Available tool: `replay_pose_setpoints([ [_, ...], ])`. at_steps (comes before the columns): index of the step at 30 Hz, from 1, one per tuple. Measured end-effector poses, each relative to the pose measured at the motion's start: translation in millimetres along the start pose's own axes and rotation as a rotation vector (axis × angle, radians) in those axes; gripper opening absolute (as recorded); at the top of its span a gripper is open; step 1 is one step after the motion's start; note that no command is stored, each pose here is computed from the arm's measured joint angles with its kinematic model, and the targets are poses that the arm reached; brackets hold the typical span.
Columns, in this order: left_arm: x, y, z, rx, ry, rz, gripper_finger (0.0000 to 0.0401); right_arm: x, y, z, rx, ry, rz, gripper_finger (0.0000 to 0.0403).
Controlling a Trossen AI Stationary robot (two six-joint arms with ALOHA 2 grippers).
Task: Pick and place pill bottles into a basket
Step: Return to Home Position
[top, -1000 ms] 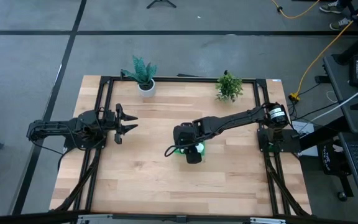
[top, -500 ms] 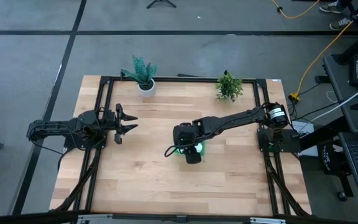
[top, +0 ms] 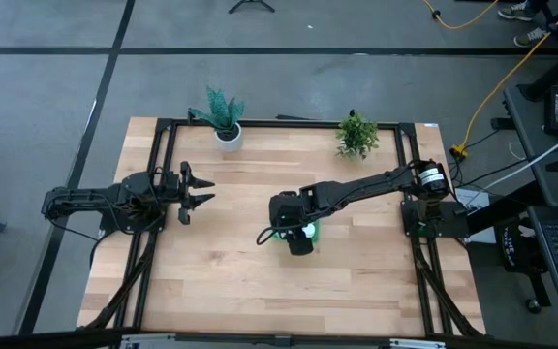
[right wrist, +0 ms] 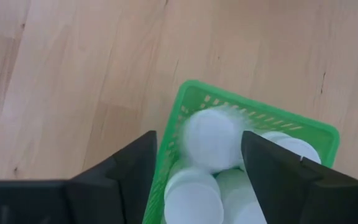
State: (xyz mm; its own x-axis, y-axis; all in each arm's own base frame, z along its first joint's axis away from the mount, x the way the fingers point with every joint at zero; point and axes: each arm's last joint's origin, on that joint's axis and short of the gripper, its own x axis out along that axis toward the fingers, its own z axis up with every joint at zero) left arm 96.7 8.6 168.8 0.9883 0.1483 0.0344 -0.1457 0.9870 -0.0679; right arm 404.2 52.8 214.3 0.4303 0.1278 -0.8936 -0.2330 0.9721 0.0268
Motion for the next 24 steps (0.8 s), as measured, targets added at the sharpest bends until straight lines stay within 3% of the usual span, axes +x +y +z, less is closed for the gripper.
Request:
replay_pose_setpoints([
  [7,0.0,0.0,0.0,0.000,0.000,0.000,0.0150,-2.3,-0.1,3.0,-0.001,-0.009,-0.001,0.0241],
  [11,0.0,0.0,0.0,0.000,0.000,0.000,0.0150,-15.4,-0.6,17.6,-0.008,-0.066,-0.016,0.0241],
  [14,0.0,0.0,0.0,0.000,0.000,0.000,0.0150,-35.1,1.6,32.7,-0.061,-0.091,-0.096,0.0241],
  [18,0.0,0.0,0.0,0.000,0.000,0.000,0.0150,-69.0,7.9,49.8,-0.167,-0.078,-0.300,0.0241],
  [24,0.0,0.0,0.0,0.000,0.000,0.000,0.0150,-137.6,7.4,75.5,-0.103,-0.251,-0.436,0.0241],
])
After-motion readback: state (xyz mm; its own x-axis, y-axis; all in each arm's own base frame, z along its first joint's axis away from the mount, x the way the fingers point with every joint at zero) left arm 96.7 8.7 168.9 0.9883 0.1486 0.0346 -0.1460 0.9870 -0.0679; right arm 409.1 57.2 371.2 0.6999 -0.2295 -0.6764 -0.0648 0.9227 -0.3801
